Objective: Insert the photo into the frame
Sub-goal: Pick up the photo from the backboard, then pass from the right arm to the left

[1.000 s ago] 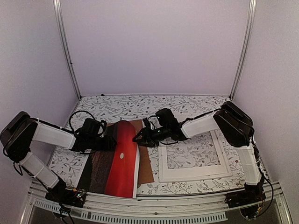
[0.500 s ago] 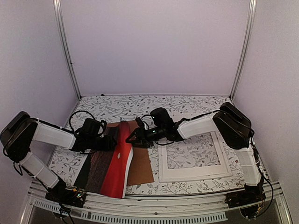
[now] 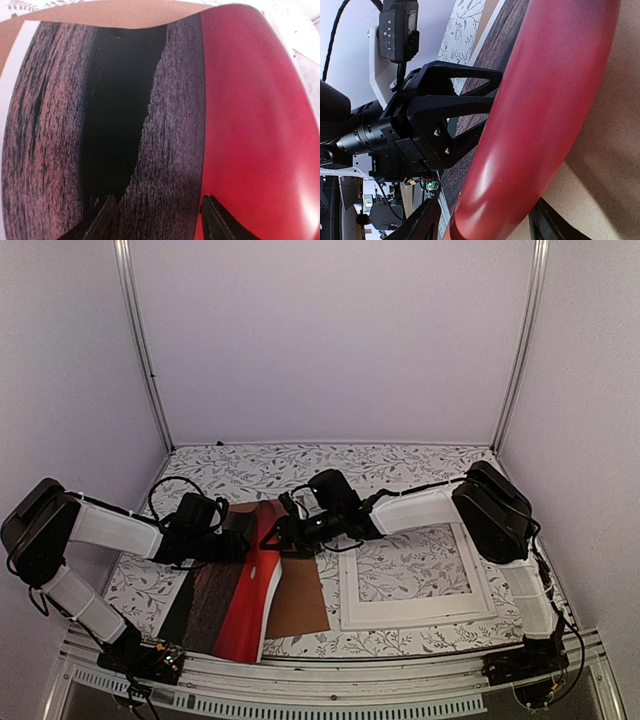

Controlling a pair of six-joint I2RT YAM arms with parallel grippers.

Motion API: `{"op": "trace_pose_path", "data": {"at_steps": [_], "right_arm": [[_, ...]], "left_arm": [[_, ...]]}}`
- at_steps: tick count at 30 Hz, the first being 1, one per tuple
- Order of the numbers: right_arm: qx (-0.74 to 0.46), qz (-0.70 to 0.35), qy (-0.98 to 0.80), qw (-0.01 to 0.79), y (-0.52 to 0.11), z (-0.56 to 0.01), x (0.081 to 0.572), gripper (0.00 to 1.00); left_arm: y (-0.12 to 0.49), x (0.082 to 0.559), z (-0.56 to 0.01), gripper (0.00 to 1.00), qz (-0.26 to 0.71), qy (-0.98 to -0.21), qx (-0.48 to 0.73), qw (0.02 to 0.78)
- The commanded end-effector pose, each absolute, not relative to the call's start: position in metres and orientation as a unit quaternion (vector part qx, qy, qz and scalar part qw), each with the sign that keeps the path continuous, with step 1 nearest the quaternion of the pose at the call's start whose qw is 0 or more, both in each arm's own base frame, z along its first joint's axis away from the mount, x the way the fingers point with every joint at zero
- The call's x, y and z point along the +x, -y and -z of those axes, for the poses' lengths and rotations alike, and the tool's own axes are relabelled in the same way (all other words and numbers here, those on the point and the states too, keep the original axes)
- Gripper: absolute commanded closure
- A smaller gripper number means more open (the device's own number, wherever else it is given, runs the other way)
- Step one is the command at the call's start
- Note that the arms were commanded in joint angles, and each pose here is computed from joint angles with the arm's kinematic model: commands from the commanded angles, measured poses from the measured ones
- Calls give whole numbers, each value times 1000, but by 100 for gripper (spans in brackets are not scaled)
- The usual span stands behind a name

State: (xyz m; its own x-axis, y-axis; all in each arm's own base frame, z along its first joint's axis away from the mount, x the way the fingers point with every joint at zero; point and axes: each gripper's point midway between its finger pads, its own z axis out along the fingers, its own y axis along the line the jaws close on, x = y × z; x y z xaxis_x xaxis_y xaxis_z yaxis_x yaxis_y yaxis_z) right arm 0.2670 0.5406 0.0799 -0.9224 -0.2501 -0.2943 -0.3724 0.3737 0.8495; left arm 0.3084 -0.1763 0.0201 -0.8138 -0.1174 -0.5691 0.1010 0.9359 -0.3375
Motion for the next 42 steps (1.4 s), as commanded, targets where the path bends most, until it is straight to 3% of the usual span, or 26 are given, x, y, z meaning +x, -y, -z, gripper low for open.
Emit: {"op": "trace_pose_path", "data": {"at_steps": [1,5,16,21,35,42], "right_arm": [[-200,-513,-832,64,-545,-76,264,35],[-200,-511,-834,61,-544,-74,262,36],[-197,-514,-832,73,-541,-89,263,61],[-182,-517,-833,81,-534,-96,270,67],[-102,-539,-831,97,-488,-134,310,70],[-69,-543,-831,104,-477,-148,324,69]], "left_arm": [[173,286,5,40,159,-955,0,252],[172,286,5,39,158,-955,1,253],[173,289,-7,39,160,-951,3,265],[175,293,-32,37,173,-940,9,294],[224,272,-154,33,225,-855,109,455],[272,230,-161,28,185,-831,187,490]]}}
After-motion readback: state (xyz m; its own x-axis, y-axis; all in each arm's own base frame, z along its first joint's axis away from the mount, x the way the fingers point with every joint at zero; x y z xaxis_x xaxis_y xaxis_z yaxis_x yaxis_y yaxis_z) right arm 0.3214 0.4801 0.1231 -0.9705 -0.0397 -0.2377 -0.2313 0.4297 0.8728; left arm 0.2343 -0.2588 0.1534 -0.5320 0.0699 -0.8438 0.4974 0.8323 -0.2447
